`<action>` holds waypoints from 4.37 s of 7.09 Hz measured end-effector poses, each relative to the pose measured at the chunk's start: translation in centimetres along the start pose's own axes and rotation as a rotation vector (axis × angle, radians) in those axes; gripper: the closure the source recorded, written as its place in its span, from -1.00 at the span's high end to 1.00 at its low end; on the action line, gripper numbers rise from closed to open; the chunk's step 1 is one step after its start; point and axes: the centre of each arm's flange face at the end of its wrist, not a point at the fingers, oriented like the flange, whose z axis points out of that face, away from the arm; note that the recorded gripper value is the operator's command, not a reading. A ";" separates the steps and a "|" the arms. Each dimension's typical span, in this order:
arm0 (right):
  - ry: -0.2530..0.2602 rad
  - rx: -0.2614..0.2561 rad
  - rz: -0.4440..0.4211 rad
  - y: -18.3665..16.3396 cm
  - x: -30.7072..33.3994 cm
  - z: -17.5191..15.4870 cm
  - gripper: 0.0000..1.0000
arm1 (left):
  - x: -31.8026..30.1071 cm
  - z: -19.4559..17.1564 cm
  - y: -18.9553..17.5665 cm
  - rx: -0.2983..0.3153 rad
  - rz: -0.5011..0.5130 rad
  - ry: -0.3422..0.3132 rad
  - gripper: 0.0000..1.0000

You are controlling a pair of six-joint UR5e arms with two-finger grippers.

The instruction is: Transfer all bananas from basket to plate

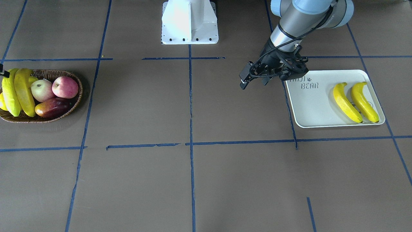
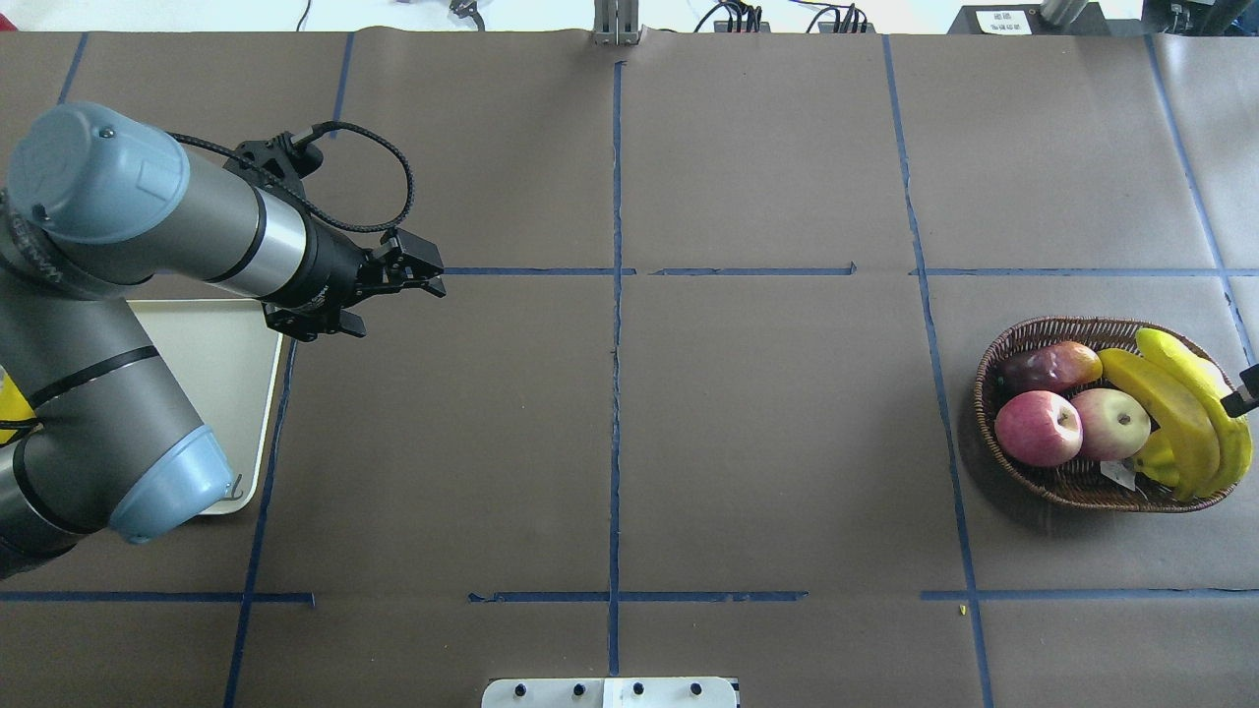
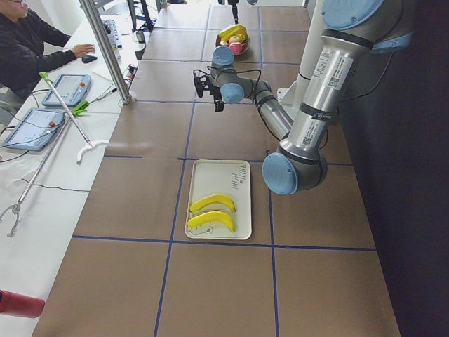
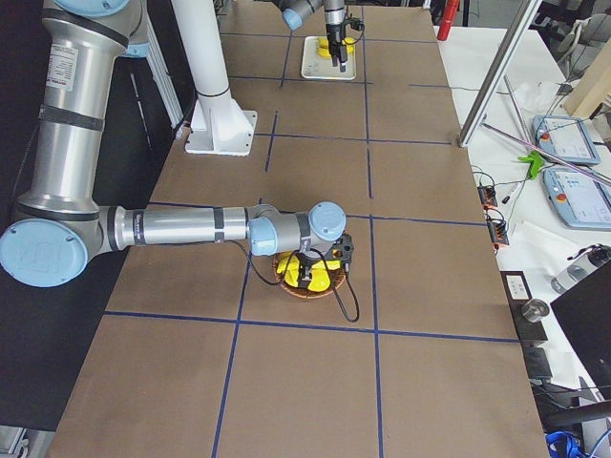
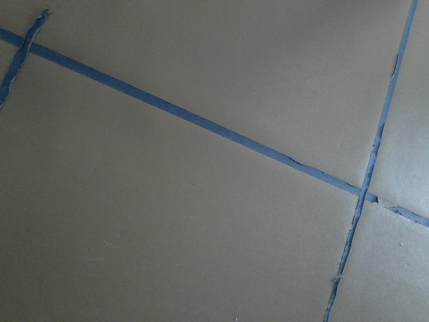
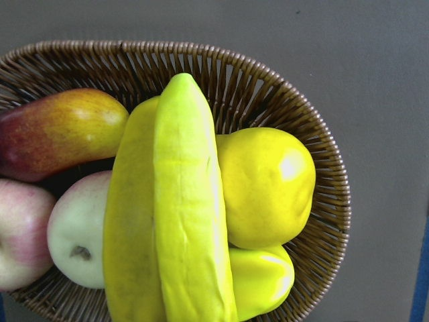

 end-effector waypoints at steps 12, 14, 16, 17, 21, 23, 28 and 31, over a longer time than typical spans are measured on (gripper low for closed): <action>-0.002 -0.024 -0.035 0.0 -1.0 1.4 0.28 | -0.2 0.0 -0.1 0.002 0.000 -0.002 1.00; -0.002 -0.026 -0.038 0.0 -1.0 1.6 -0.49 | -0.2 0.0 -0.1 0.002 -0.001 -0.002 1.00; -0.001 -0.024 -0.047 -0.1 -1.1 1.6 -1.00 | -0.3 0.0 -0.2 0.002 -0.001 -0.003 1.00; -0.002 -0.016 -0.064 -0.1 -1.2 1.5 -1.00 | -0.3 0.0 -0.2 0.002 -0.001 -0.004 1.00; -0.004 0.109 -0.105 0.1 -1.1 -2.7 -1.00 | -0.2 0.0 -0.2 0.002 -0.001 -0.003 1.00; -0.002 0.212 -0.140 0.8 -3.1 -7.3 -1.00 | -0.3 0.1 -0.1 0.001 0.000 -0.004 1.00; -0.061 0.285 -0.192 -5.2 -26.5 -14.8 -0.99 | 0.8 -0.5 0.2 0.001 0.018 0.034 1.00; -0.153 0.320 -0.073 -3.3 -46.8 -8.8 -0.98 | 2.9 -3.1 0.9 -0.007 -0.011 0.269 0.99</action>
